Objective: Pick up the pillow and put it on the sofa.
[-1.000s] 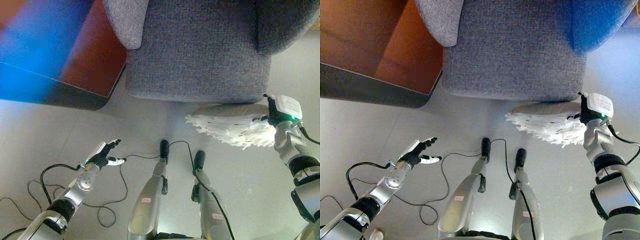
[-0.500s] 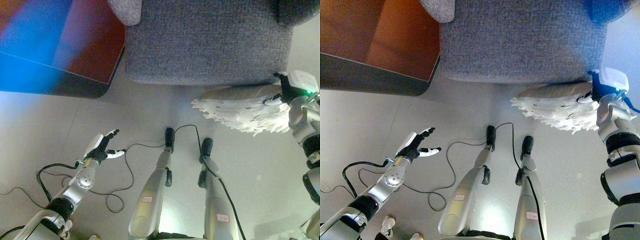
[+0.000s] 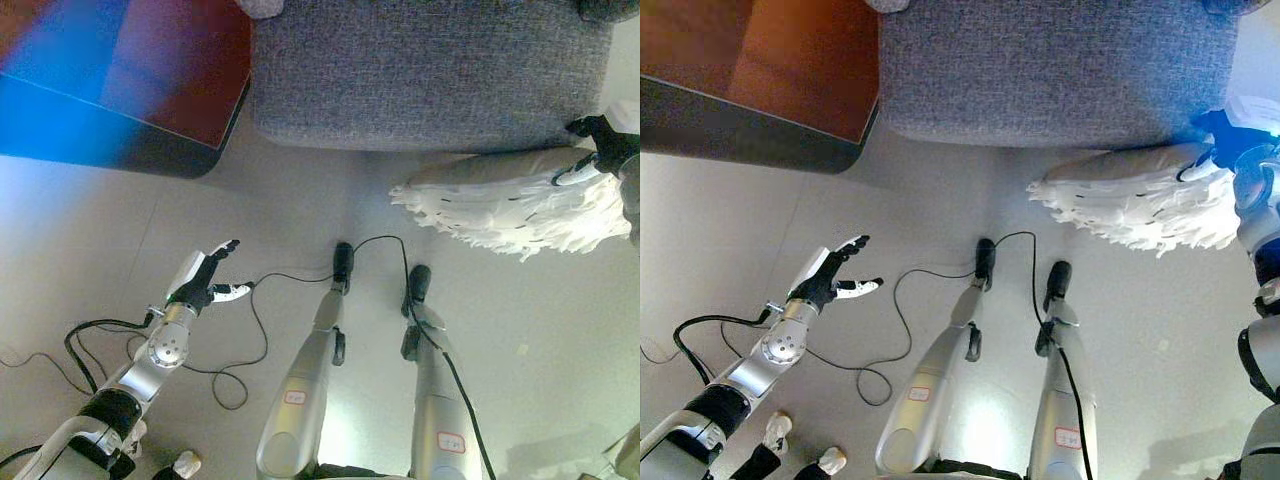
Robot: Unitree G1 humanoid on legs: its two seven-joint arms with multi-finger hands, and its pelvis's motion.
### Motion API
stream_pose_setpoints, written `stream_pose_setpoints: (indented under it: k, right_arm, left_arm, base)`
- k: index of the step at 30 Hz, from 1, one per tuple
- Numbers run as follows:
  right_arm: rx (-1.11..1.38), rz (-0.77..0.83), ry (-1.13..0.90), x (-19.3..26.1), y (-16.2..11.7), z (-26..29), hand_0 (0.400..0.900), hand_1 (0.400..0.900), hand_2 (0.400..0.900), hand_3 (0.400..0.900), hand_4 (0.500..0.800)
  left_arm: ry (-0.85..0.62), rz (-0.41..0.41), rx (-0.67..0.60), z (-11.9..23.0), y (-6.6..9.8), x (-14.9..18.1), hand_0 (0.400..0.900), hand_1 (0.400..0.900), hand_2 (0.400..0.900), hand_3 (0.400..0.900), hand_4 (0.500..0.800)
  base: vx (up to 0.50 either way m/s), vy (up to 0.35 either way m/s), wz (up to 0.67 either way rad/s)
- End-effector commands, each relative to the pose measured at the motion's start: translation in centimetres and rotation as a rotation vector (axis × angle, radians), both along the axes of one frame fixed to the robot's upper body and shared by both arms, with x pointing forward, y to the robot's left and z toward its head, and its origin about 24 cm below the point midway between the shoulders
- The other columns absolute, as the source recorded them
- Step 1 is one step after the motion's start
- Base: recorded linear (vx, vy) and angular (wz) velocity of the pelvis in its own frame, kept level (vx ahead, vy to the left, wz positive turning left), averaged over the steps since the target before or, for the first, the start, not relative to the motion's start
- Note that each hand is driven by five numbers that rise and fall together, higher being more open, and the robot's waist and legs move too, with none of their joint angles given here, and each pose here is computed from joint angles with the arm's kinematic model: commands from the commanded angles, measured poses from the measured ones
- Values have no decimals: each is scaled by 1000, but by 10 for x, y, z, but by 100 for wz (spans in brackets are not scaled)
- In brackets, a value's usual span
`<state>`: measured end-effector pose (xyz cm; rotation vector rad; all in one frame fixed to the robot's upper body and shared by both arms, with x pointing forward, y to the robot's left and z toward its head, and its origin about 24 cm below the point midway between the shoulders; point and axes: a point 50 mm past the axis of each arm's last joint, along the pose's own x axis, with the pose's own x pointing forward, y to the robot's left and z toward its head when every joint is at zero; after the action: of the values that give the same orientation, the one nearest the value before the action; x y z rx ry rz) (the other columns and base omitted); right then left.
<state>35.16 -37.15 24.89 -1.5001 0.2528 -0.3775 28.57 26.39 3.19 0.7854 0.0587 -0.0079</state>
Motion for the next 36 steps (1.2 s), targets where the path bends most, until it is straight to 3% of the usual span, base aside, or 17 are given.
stream_pose_setpoints:
  k: [1,17,26,27,28,29,36]
  right_arm:
    - [-34,-62,217,-14,-20,-27,900,900,900,900,800]
    - [49,-20,328,-22,-26,-40,900,900,900,900,800]
    - [-5,-40,242,-25,-30,-41,900,900,900,900,800]
    - [-15,-44,243,-25,-31,-41,833,833,833,833,760]
    - [-24,-51,229,-26,-32,-41,649,649,649,649,649]
    - [-28,-55,220,-25,-32,-39,400,400,400,400,500]
    - [-24,-59,185,-22,-30,-30,400,400,400,400,500]
  left_arm:
    - [-106,77,45,31,32,3,900,900,900,900,800]
    - [-130,74,77,46,42,6,900,900,900,900,800]
    - [-140,83,79,48,44,4,900,900,900,900,800]
    - [-140,80,81,47,44,4,900,900,900,900,800]
    - [-141,80,79,46,43,4,900,900,900,900,800]
    - [-143,83,77,45,42,4,900,900,900,900,800]
    - [-155,90,74,46,43,5,900,900,900,900,800]
  base:
    - [0,0,0]
    - [1,-4,-1]
    - [0,0,0]
    - [0,0,0]
    - [0,0,0]
    - [0,0,0]
    - [0,0,0]
